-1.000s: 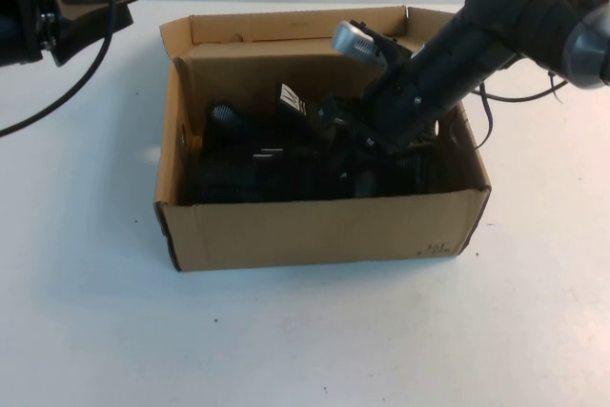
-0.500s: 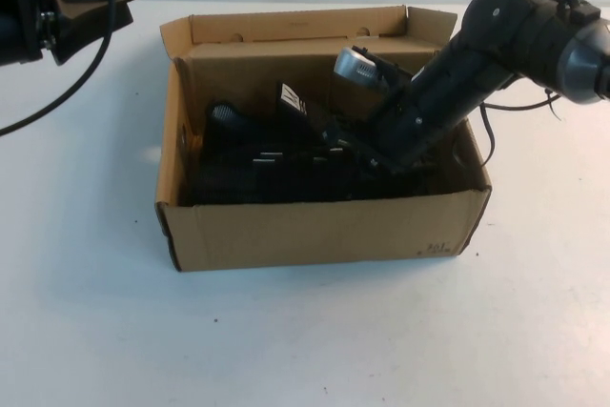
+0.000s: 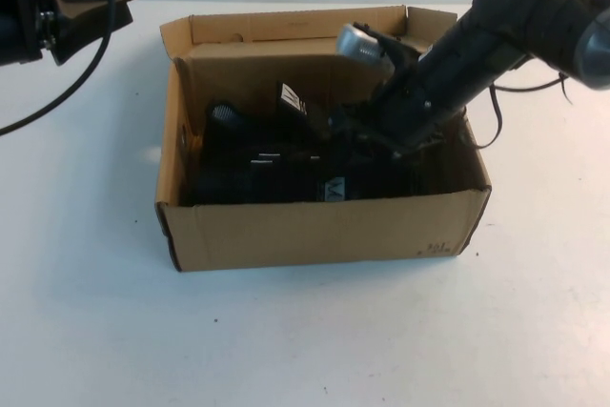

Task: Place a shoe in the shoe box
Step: Place the shoe in the shoe box

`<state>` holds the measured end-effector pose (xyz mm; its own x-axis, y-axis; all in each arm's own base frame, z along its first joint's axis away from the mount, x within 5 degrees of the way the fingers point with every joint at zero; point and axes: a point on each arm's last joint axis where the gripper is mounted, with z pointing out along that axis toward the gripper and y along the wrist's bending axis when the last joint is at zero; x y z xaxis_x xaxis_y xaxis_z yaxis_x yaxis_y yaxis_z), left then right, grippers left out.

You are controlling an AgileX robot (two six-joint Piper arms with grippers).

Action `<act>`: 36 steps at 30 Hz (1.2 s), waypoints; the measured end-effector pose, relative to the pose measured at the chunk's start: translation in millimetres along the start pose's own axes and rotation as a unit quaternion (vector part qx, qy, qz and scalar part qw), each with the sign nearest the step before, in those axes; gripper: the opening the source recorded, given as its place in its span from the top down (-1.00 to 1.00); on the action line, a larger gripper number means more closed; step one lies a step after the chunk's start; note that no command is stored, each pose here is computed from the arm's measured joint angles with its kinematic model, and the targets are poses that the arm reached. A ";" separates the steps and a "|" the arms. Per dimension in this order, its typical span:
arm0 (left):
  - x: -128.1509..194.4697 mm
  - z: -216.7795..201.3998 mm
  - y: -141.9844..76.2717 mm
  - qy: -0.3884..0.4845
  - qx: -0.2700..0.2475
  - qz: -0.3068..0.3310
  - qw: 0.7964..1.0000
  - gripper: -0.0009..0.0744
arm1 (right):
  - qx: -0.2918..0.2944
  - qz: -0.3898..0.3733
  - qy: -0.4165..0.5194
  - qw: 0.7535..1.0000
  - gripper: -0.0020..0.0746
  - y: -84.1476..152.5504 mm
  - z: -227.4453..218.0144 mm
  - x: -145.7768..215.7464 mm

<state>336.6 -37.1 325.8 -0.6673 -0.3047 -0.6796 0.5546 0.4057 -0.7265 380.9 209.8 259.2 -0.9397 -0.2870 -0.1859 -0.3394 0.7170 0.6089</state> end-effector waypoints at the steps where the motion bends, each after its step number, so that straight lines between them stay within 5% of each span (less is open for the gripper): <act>1: 0.0 0.0 0.0 0.000 0.000 -0.001 1.000 -0.17 | 0.000 -0.005 -0.006 1.000 -0.12 2.8 -3.7 -1.1; 4: -1.6 -2.3 -7.7 -0.003 0.002 0.009 1.000 -0.17 | 0.000 -0.010 -0.019 1.000 -0.29 8.8 -11.2 -4.9; 9: -5.0 -9.3 -29.7 -0.011 0.008 0.037 0.999 -0.17 | 0.009 -0.029 -0.037 0.999 -0.30 16.7 -23.4 -10.5; 14: -2.0 -17.7 -52.6 0.009 -0.001 0.082 0.997 -0.17 | 0.055 -0.061 -0.061 0.995 -0.04 25.4 -47.2 -7.7; 17: 0.8 -23.0 -65.4 0.022 -0.007 0.103 0.994 -0.11 | 0.081 -0.083 -0.082 0.990 0.29 35.7 -68.4 -0.9; 21: 3.7 -29.1 -80.2 0.032 -0.014 0.130 0.991 0.32 | 0.116 -0.117 -0.118 0.979 0.82 54.9 -105.3 14.3; 25: 6.2 -36.9 -99.8 0.032 -0.018 0.163 0.986 0.83 | 0.147 -0.147 -0.168 0.964 0.95 80.0 -150.7 39.6; 30: 20.7 -57.7 -141.3 0.054 -0.053 0.243 0.967 0.96 | 0.165 -0.184 -0.238 0.939 0.98 111.9 -204.3 80.3; 36: 49.2 -74.8 -193.0 0.074 -0.115 0.353 0.926 0.98 | 0.168 -0.228 -0.389 0.877 0.99 146.5 -264.9 138.8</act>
<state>159.5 -66.0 440.2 -0.2496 0.2200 -0.9430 0.7694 0.6364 -0.0552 211.7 106.8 526.9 -0.4038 -0.1662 -0.8996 -0.5569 0.8248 0.0976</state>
